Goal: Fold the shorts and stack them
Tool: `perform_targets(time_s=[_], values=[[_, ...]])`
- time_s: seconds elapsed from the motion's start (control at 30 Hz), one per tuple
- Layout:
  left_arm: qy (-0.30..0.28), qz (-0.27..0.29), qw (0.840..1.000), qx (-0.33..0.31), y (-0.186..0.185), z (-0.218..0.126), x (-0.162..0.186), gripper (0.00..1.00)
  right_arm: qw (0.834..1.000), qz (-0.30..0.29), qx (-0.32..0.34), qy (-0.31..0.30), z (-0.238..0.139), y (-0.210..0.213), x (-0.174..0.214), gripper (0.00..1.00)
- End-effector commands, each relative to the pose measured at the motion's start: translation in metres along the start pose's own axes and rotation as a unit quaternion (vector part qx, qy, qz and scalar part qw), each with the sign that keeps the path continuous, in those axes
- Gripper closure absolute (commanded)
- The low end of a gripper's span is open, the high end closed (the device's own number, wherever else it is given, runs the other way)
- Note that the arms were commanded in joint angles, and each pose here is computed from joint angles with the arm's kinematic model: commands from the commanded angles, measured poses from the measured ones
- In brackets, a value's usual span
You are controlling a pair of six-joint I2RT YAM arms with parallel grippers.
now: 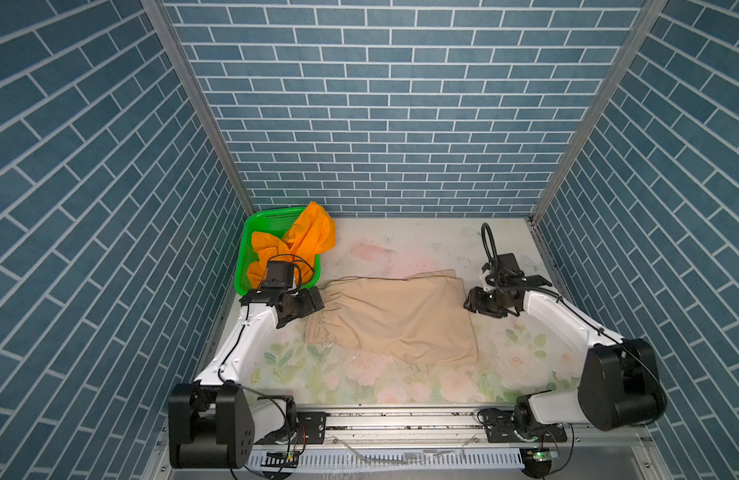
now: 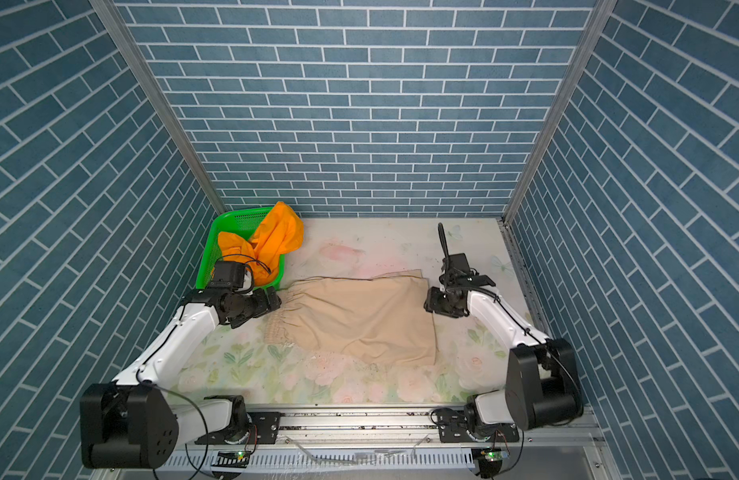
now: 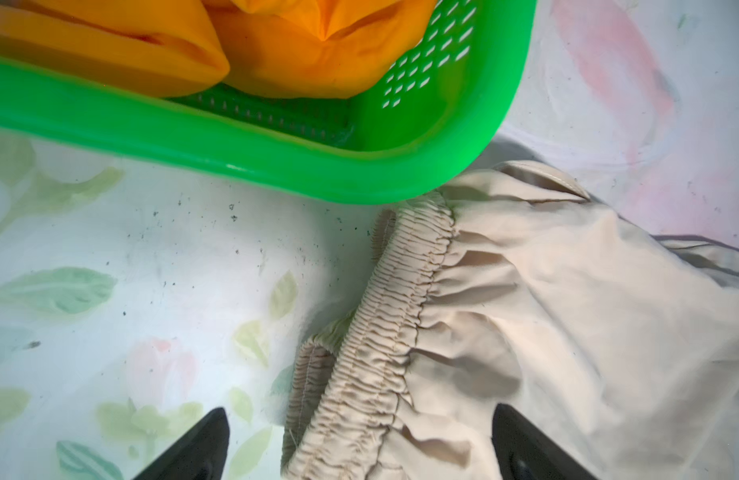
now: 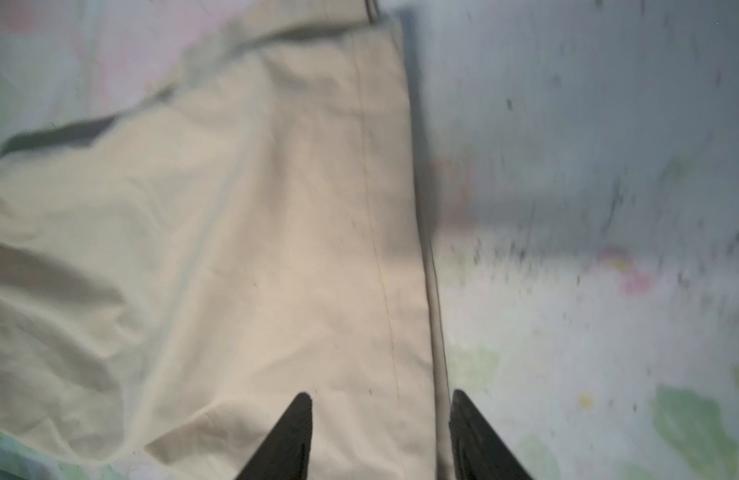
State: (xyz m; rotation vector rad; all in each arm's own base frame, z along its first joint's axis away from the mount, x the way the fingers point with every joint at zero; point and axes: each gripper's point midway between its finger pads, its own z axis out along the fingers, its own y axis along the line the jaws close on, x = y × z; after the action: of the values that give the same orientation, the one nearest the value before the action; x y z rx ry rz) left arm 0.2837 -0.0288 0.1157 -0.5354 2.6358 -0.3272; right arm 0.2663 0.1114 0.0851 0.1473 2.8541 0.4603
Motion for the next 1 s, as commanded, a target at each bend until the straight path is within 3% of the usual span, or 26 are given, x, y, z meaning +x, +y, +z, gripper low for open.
perform_targets(time_s=[0.0, 0.2, 0.37, 0.47, 0.67, 0.77, 0.97], values=[[0.042, -0.038, 0.998, -0.02, 0.018, 0.001, 0.032, 0.0, 0.994, 0.082, 0.024, 0.071, 0.001, -0.02, 0.057, 0.46], [0.062, -0.064, 0.996, 0.005, 0.018, 0.006, 0.054, 0.0, 0.991, 0.104, -0.001, 0.085, 0.012, -0.014, 0.088, 0.47], [0.078, -0.081, 0.993, 0.022, 0.018, 0.011, 0.069, 0.0, 0.99, 0.104, -0.024, 0.092, 0.021, -0.001, 0.103, 0.54], [0.08, -0.085, 0.993, 0.026, 0.018, 0.012, 0.074, 0.0, 0.99, 0.103, -0.026, 0.096, 0.024, 0.003, 0.106, 0.62], [0.077, -0.09, 0.993, 0.03, 0.018, 0.017, 0.073, 0.03, 0.992, 0.088, -0.014, 0.084, 0.022, 0.002, 0.098, 0.98], [0.082, -0.091, 0.992, 0.031, 0.019, 0.024, 0.076, 0.2, 0.994, 0.075, -0.018, 0.077, 0.015, 0.008, 0.089, 1.0], [0.081, -0.076, 0.994, 0.0, 0.029, 0.028, 0.074, 0.82, 0.998, -0.004, -0.001, 0.06, -0.03, 0.024, 0.06, 1.0]])
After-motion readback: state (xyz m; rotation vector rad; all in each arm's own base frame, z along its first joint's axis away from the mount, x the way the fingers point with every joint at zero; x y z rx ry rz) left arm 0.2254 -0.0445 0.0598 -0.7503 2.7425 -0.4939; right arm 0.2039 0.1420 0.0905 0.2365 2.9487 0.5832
